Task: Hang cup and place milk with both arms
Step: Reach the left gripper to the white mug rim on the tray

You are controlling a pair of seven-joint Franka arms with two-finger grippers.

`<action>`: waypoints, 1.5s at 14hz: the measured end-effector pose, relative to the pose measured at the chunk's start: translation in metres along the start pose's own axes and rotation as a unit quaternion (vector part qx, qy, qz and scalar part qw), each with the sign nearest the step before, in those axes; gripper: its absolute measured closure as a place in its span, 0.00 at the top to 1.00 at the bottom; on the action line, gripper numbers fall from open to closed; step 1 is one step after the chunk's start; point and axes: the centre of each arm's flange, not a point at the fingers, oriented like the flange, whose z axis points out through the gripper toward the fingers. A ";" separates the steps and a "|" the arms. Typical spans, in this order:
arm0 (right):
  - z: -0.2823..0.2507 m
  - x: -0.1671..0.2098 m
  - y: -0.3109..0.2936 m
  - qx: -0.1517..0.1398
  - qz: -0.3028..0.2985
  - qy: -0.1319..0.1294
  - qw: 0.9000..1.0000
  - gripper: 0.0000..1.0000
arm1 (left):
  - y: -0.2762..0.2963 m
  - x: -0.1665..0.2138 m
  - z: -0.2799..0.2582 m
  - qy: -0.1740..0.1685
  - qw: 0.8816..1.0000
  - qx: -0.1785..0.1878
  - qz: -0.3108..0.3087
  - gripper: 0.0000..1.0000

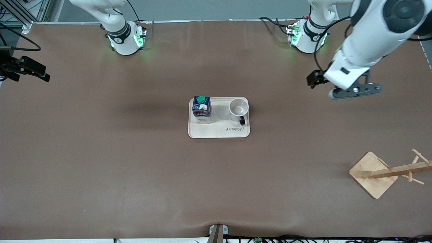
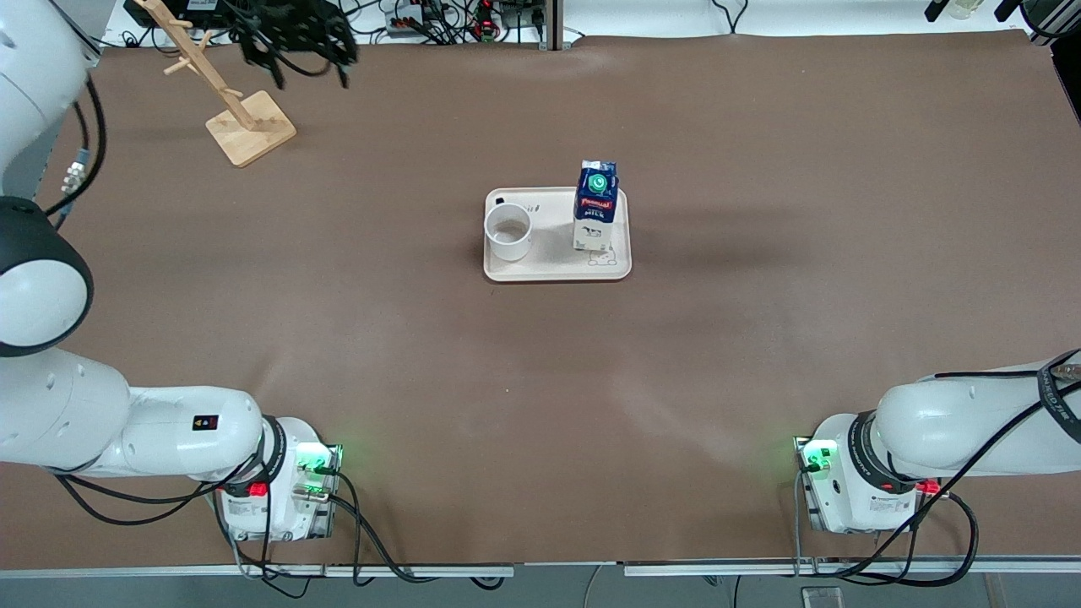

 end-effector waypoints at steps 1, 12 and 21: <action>0.000 0.000 0.000 0.000 0.000 0.000 1.000 1.00 | 0.017 -0.005 0.014 0.003 1.000 0.000 -0.007 1.00; 0.003 0.002 0.001 0.000 0.001 -0.003 1.000 1.00 | 0.143 -0.040 0.167 -0.010 0.999 -0.034 -0.037 1.00; 0.005 0.003 0.001 0.000 0.001 -0.005 1.000 1.00 | 0.209 -0.050 0.264 -0.025 0.993 -0.068 -0.092 0.83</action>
